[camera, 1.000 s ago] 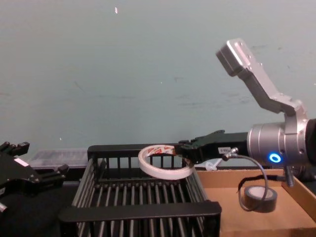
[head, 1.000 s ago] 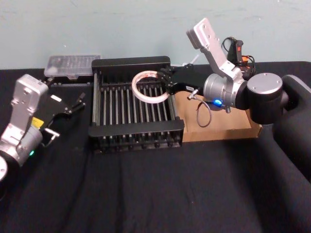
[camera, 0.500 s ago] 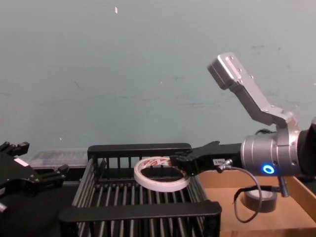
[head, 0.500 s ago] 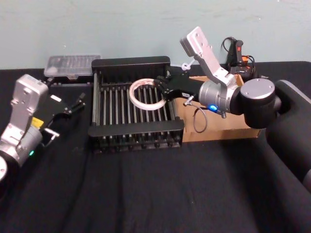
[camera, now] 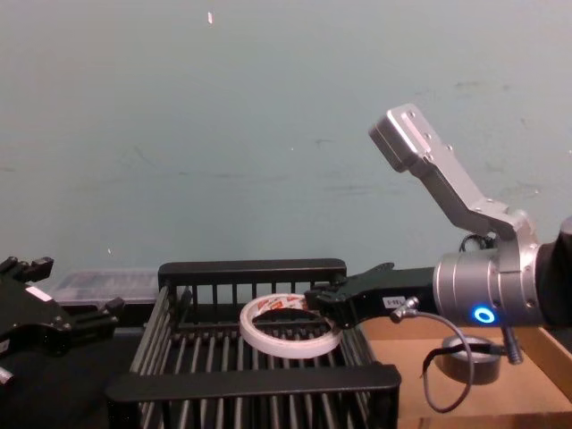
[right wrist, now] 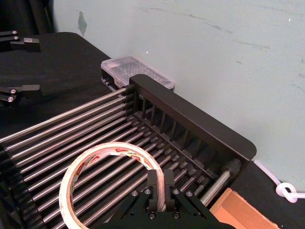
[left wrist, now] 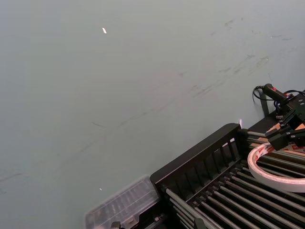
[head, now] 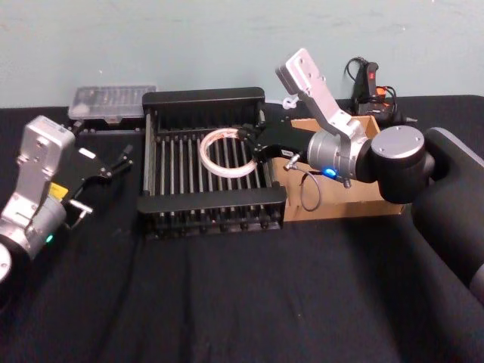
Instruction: Pick up the white tape and place it into the black box , Pick up the silver tape and place it into the brown box.
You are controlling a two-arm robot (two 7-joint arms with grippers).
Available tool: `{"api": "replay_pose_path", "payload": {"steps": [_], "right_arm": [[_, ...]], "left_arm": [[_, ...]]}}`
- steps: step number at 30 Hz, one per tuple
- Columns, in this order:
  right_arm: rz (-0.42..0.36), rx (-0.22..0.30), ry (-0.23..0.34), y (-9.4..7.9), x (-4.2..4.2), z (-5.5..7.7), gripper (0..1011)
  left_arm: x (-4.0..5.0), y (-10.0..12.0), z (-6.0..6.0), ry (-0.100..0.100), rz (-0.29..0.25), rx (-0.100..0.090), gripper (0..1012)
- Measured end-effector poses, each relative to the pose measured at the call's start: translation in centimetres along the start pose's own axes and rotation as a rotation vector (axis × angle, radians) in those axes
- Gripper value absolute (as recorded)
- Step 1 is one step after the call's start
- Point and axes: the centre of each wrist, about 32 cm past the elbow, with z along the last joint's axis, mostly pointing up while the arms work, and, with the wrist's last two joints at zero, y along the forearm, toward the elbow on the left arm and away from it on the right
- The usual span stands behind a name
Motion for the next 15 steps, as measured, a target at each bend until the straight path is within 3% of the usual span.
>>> {"api": "replay_pose_path", "payload": {"steps": [7, 15], "right_arm": [[-0.001, 0.000, 0.002, 0.00, 0.00, 0.01, 108], [-0.002, 0.001, 0.004, -0.01, 0.02, 0.02, 338]], "left_arm": [[0.00, 0.00, 0.00, 0.000, 0.000, 0.000, 1001], [0.00, 0.00, 0.00, 0.000, 0.000, 0.000, 1001]]}}
